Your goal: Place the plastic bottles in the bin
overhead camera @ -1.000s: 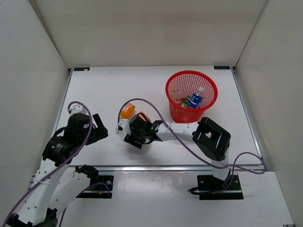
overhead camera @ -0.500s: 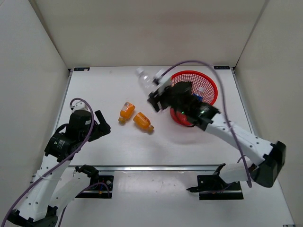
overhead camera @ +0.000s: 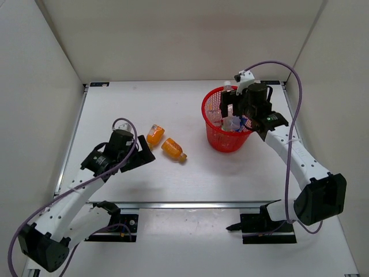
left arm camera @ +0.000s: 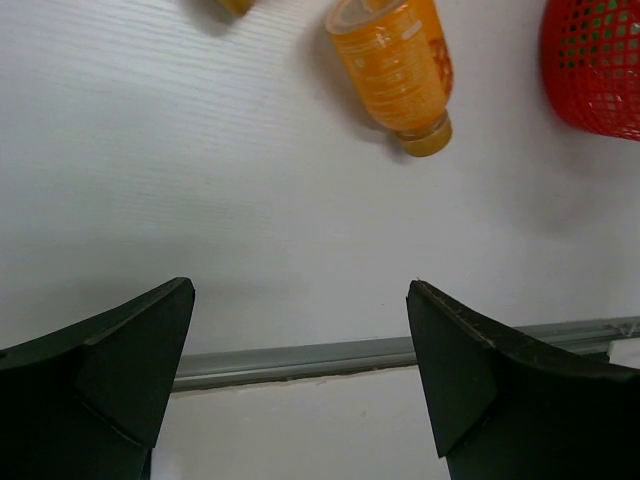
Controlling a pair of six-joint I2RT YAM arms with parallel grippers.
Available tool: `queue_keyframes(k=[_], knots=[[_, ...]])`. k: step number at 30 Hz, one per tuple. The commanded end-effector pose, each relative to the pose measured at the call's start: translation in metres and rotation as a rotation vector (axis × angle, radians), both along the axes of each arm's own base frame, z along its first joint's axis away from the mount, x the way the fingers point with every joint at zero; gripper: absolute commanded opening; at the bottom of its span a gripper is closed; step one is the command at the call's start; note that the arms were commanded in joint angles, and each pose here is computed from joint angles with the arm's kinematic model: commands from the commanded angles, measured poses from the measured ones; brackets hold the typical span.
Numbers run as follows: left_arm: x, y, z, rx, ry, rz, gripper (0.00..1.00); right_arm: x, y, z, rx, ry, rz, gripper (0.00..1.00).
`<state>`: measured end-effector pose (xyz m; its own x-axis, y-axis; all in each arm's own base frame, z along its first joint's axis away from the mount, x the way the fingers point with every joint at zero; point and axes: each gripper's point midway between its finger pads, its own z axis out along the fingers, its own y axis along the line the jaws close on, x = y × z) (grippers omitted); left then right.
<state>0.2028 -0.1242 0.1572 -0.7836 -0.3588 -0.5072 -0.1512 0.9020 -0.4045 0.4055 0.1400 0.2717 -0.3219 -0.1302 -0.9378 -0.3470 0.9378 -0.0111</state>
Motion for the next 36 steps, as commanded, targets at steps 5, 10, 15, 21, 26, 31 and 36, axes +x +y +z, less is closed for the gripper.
queue_keyframes(k=[5, 10, 15, 21, 26, 31, 36], knots=[[0.038, -0.064, 0.003, -0.102, -0.047, -0.057, 0.98, -0.016, -0.026, 0.059, 0.114, -0.092, -0.096, 0.99], [0.062, -0.086, -0.021, -0.062, -0.019, -0.021, 0.98, -0.047, -0.084, 0.081, 0.108, -0.131, -0.327, 0.99], [0.088, -0.093, -0.034, -0.021, -0.032, 0.048, 0.99, -0.094, -0.142, 0.048, 0.191, -0.087, -0.486, 0.99], [0.12, -0.107, -0.044, -0.005, -0.037, 0.076, 0.99, -0.134, -0.183, -0.01, 0.243, 0.037, -0.607, 0.99], [0.126, -0.115, -0.086, 0.069, 0.06, 0.068, 0.99, -0.139, -0.186, -0.021, 0.257, 0.043, -0.619, 0.99], [0.131, -0.131, -0.106, 0.092, 0.097, 0.035, 0.91, -0.131, -0.171, -0.024, 0.258, 0.066, -0.588, 0.99], [0.128, -0.141, -0.084, 0.067, 0.064, -0.009, 0.53, -0.142, -0.191, -0.032, 0.231, 0.052, -0.731, 1.0]])
